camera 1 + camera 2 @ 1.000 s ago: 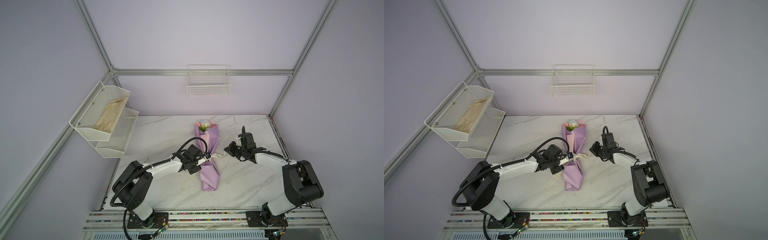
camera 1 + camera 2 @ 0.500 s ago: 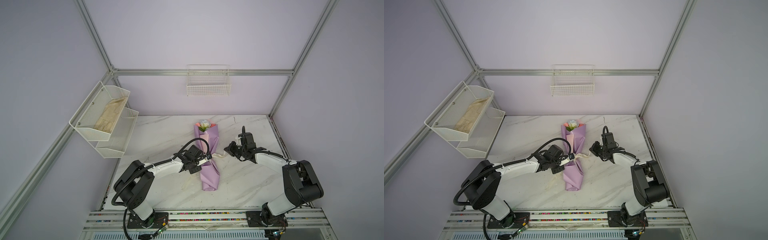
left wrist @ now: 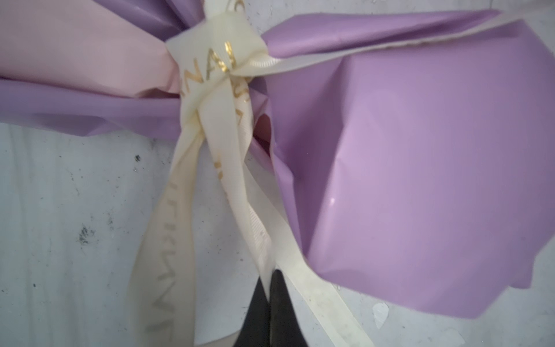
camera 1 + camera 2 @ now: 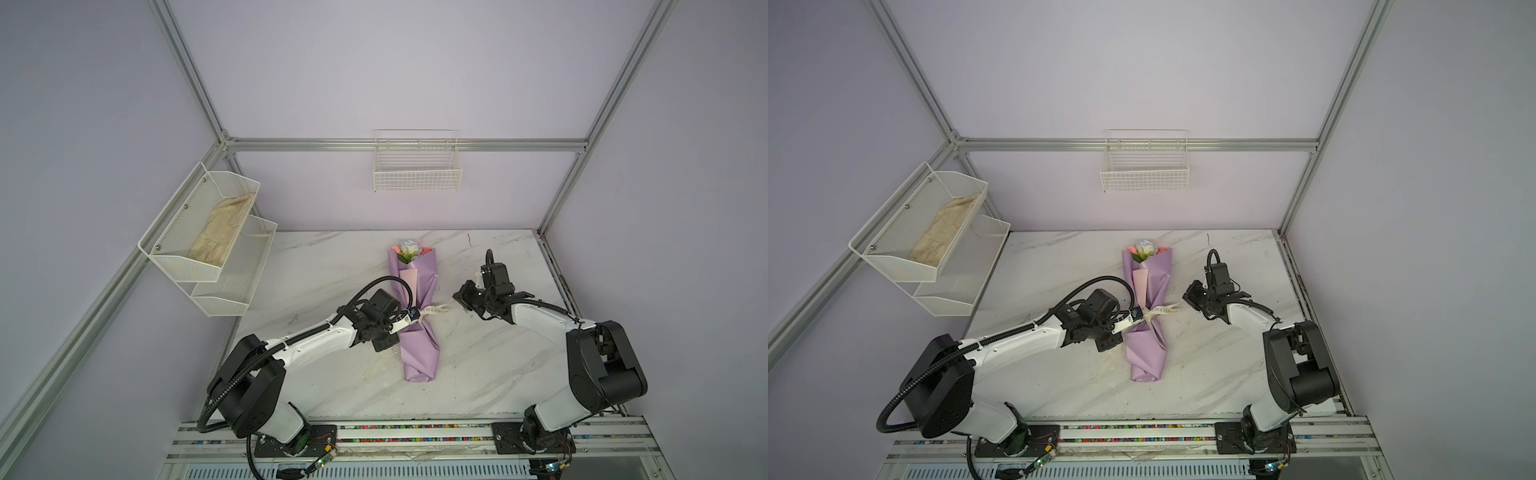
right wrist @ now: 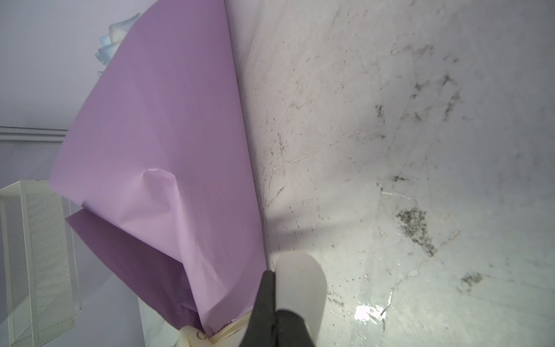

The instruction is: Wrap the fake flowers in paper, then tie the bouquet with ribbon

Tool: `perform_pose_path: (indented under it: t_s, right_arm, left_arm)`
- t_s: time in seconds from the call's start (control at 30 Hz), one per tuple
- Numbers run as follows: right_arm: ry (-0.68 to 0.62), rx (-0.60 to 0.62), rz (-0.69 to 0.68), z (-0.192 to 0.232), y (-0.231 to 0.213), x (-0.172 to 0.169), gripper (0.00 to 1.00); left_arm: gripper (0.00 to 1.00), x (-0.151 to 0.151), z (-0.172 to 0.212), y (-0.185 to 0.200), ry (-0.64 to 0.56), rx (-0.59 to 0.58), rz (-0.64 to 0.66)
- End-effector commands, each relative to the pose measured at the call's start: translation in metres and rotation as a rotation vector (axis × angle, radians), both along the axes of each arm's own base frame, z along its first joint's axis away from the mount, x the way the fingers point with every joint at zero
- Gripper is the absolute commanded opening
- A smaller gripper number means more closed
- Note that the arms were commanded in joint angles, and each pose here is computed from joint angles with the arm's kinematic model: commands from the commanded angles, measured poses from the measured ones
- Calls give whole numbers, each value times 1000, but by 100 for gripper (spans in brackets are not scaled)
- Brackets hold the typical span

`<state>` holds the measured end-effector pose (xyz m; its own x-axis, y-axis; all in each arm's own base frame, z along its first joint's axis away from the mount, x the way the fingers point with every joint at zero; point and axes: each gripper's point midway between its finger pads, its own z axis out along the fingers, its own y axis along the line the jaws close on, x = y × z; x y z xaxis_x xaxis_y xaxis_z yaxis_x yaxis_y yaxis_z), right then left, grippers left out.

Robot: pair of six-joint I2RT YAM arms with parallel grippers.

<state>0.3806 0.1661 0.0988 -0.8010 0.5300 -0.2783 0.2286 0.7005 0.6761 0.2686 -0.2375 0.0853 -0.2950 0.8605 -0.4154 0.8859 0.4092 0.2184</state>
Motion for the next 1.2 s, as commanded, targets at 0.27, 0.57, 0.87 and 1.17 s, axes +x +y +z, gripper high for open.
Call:
perform_pose_path:
  t_s: [0.27,0.57,0.87,1.17]
  right_arm:
    - [11,-93,-23,-6,-14,5,0]
    - [14,-121,-20,-8,-16,6,0]
    - [27,-203,-56,-13,-31,8,0]
    - [21,-213,42,-14,-20,13,0]
  left_arm:
    - [0,-13,1,32,73,77,99]
    - [0,-15,-4,53,149,102,206]
    - [0,-12,-5,65,181,117,270]
    - [0,-11,4,48,193,36,231]
